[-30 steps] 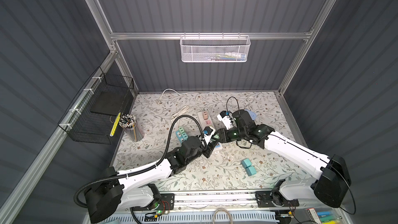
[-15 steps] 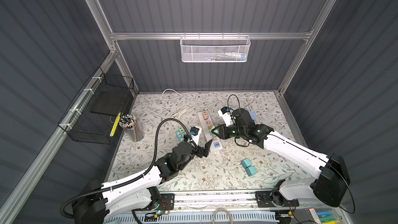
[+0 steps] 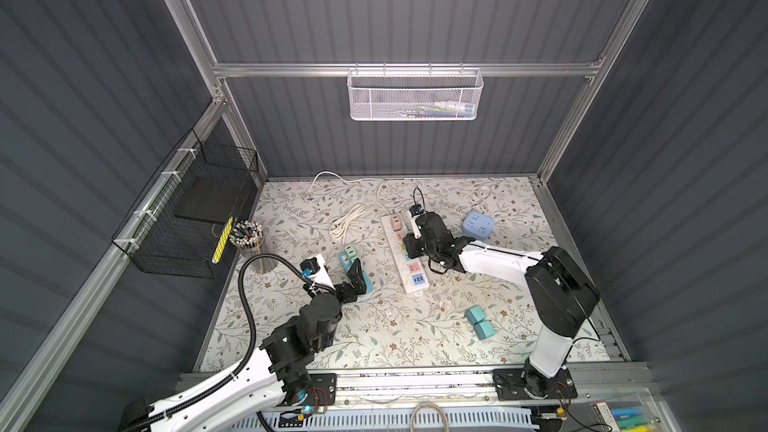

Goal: Insert the plug
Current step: 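Carry the mint charger with the right gripper beside the pink charger while the left withdraws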

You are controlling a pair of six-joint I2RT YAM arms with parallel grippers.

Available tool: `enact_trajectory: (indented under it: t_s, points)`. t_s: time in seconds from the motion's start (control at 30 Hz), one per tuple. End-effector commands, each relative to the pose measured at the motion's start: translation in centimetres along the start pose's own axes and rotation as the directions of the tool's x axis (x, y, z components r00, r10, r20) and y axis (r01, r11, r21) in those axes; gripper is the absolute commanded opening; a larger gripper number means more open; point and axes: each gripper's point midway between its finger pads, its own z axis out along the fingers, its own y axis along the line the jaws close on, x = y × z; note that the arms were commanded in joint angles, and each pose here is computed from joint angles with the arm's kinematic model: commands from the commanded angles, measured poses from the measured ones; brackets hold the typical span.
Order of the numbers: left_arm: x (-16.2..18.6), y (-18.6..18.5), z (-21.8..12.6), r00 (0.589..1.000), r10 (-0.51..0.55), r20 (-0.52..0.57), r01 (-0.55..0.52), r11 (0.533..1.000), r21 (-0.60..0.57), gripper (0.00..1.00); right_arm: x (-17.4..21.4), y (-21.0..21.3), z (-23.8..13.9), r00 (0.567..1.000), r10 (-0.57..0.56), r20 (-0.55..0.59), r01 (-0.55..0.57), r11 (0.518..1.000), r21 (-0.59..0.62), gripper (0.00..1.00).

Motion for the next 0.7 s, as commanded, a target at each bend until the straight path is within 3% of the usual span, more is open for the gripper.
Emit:
enact_trajectory:
  t_s: [0.0,0.4,0.67]
  points:
    - [0.4,2.0,-0.1,1.0,0.006,0.016,-0.005,0.997,-0.081,1.0,-3.3,1.1,0.9,0.993,-0.027,0.114,0.028,1.0,-0.012,0.23]
    - [0.2,1.3,0.1,0.999,0.04,0.003,-0.04,0.997,-0.067,1.0,-3.3,0.2,4.3,0.991,-0.02,0.134,0.009,0.997,0.078,0.23]
    - [-0.1,1.5,-0.3,0.998,0.051,0.026,-0.05,0.998,-0.048,1.0,-1.7,0.0,5.3,0.996,-0.054,0.075,0.047,0.995,0.083,0.23]
